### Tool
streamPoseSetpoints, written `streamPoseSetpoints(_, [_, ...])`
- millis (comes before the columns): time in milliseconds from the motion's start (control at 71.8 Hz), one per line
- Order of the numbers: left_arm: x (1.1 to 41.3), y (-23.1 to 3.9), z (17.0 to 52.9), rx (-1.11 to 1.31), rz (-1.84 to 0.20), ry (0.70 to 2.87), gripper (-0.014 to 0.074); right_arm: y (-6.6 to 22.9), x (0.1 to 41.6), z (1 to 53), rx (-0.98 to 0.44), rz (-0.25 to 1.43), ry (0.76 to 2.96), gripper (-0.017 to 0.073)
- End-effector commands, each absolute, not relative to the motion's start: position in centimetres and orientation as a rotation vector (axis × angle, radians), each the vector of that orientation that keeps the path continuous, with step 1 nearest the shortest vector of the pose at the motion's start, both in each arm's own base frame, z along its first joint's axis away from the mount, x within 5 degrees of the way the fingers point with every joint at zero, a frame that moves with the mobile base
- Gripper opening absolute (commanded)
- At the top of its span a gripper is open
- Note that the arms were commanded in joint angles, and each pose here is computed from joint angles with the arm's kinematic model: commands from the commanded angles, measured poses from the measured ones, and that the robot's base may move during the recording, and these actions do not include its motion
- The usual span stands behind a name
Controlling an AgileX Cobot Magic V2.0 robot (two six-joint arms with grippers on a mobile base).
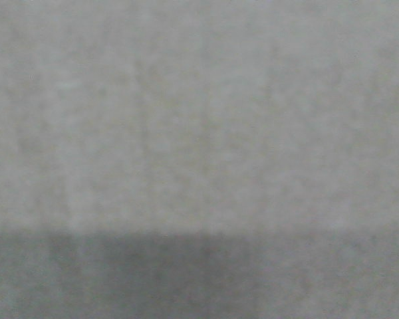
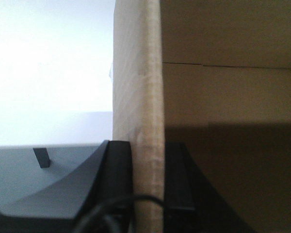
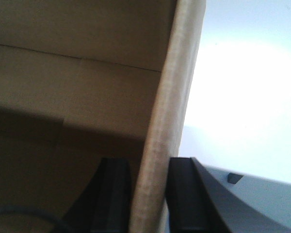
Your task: Grab box from left shelf to table start
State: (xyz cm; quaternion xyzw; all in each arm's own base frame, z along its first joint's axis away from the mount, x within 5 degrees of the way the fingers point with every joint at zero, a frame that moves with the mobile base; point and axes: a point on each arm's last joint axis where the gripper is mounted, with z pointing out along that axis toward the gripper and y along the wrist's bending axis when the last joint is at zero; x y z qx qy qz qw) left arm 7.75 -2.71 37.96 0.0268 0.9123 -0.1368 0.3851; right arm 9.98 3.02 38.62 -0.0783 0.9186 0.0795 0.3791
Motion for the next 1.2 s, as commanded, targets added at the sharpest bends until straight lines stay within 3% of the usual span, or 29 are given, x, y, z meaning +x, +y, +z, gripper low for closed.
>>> streamPoseSetpoints(0, [7.60, -3.90, 40.24, 0.037, -0.572, 2.164, -0.0104, 3.11, 10.33, 40.16, -0.221, 0.207, 2.220, 0.0067])
streamPoseSetpoints(1183, [7.60, -3.90, 40.24, 0.037, -0.572, 2.164, -0.0104, 3.11, 10.33, 40.16, -0.221, 0.207, 2.220, 0.0067])
